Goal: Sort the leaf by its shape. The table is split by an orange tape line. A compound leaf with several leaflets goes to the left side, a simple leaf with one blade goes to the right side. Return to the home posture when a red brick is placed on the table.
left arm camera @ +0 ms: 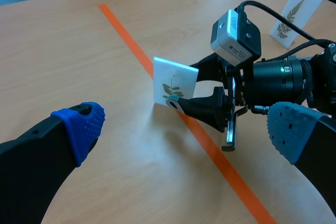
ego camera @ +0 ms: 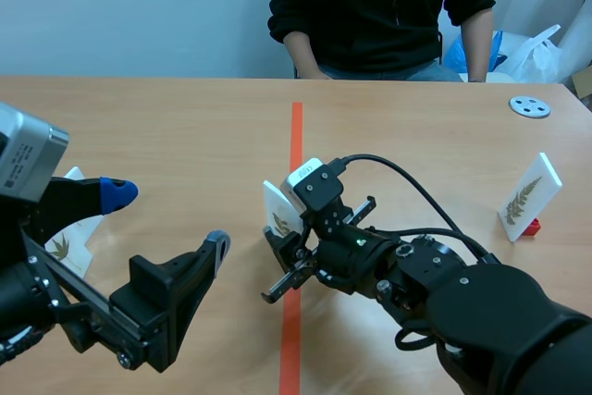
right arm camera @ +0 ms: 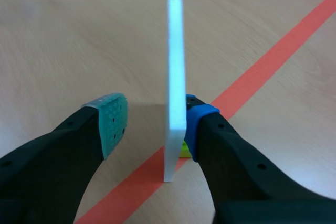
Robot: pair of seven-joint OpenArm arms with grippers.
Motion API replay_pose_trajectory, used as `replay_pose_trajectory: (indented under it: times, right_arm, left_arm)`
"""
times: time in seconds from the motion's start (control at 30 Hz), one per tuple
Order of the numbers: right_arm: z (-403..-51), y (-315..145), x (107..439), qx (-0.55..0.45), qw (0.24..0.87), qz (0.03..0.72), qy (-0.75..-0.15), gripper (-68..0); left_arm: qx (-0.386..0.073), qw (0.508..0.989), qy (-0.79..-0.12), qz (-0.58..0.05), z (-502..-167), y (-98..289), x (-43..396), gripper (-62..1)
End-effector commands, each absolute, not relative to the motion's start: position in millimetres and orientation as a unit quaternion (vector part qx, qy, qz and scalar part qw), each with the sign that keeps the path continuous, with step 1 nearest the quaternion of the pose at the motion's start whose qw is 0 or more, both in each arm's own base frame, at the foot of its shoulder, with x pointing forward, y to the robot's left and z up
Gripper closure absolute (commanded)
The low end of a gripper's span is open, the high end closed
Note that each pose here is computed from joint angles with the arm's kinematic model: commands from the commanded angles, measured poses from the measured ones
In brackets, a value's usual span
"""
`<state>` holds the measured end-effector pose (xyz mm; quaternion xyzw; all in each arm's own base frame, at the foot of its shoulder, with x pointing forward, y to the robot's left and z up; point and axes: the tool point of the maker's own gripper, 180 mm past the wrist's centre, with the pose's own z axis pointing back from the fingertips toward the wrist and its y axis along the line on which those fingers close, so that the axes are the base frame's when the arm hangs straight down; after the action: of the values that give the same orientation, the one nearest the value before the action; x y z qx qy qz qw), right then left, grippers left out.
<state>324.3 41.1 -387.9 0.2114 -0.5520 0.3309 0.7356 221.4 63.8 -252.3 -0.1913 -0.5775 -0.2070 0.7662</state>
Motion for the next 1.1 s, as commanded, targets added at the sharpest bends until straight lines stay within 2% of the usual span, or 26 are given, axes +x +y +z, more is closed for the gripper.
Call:
replay_pose_trajectory:
  times: [0.0,0.17,0.4,0.73,1.07]
  right_arm:
    - [-371.8,40.0,334.0,0.211,0.72,0.328,-0.574,-20.4]
    - [-371.6,39.3,334.1,0.211,0.719,0.328,-0.575,-10.2]
    - [-364.8,32.9,337.1,0.202,0.711,0.339,-0.582,-1.8]
    - [-331.9,-4.3,331.7,0.175,0.698,0.32,-0.616,-1.5]
    - [-294.8,-72.6,297.4,0.141,0.711,0.263,-0.637,-1.5]
  left_arm:
    - [-0.194,0.758,-0.589,-0.201,-246.2,64.3,223.5,-62.3]
    - [-0.194,0.758,-0.589,-0.201,-246.2,64.3,223.5,-62.3]
    - [-0.194,0.758,-0.589,-0.201,-246.2,64.3,223.5,-62.3]
    - [-0.194,0.758,-0.589,-0.201,-246.2,64.3,223.5,-62.3]
    - [-0.194,0.759,-0.589,-0.201,-246.3,64.3,223.4,-62.3]
